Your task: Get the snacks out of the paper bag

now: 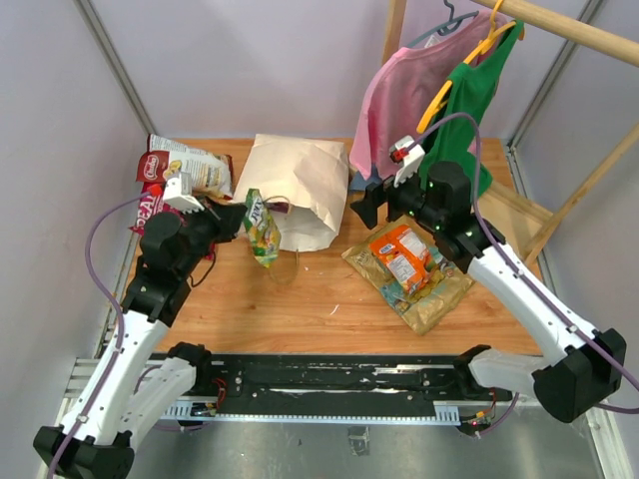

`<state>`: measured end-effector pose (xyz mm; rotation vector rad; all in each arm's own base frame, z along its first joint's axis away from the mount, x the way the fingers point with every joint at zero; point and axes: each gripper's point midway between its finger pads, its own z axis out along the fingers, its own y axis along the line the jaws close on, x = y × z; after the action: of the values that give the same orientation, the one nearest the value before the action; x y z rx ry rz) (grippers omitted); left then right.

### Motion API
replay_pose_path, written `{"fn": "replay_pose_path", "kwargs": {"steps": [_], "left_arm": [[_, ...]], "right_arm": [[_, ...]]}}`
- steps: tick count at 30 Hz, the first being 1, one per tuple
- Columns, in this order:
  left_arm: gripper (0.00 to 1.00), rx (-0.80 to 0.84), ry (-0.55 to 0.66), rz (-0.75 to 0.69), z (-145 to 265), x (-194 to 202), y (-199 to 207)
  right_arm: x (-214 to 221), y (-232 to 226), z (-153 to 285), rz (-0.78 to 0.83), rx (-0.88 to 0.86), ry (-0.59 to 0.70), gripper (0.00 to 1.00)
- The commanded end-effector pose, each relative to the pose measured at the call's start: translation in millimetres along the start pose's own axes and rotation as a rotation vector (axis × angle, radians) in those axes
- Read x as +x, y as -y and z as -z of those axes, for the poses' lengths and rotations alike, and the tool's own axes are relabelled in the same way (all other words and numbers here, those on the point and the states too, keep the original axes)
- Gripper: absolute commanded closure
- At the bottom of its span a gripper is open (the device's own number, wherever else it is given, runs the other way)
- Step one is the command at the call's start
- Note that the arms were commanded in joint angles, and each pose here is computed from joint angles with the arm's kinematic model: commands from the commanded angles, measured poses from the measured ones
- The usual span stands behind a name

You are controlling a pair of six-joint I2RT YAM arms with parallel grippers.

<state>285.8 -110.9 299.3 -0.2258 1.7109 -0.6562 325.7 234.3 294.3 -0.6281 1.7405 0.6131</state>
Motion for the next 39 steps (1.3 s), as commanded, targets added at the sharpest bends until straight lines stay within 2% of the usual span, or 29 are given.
{"fn": "replay_pose_path", "kwargs": {"steps": [1, 5, 13, 17, 22, 28, 39], "left_arm": [[0.99, 0.246, 0.106, 0.018, 13, -36, 55], [0.99, 0.383, 0.112, 0.043, 22, -46, 83], [0.99, 0.63, -0.022, 0.145, 11, -41, 131], [0.99, 0.702, -0.008, 0.11, 12, -53, 162], [0.99, 0.796, -0.051, 0.082, 4, -46, 203], [0.99, 0.849, -0.112, 0.099, -23, -27, 232], [0.99, 0.875, -0.294, 0.225, -98, 33, 250]], "right_arm": [[-9, 10, 11, 0.001, 0.055, 0.043, 0.02], [-10, 11, 15, 0.0, 0.062, 0.05, 0.02], [-13, 20, 26, -0.025, 0.112, 0.083, 0.02], [-14, 27, 37, -0.037, 0.158, 0.104, 0.02], [-19, 39, 54, -0.059, 0.231, 0.151, 0.02], [-21, 53, 73, -0.087, 0.298, 0.192, 0.02], [-23, 77, 110, -0.096, 0.427, 0.253, 0.02]]}}
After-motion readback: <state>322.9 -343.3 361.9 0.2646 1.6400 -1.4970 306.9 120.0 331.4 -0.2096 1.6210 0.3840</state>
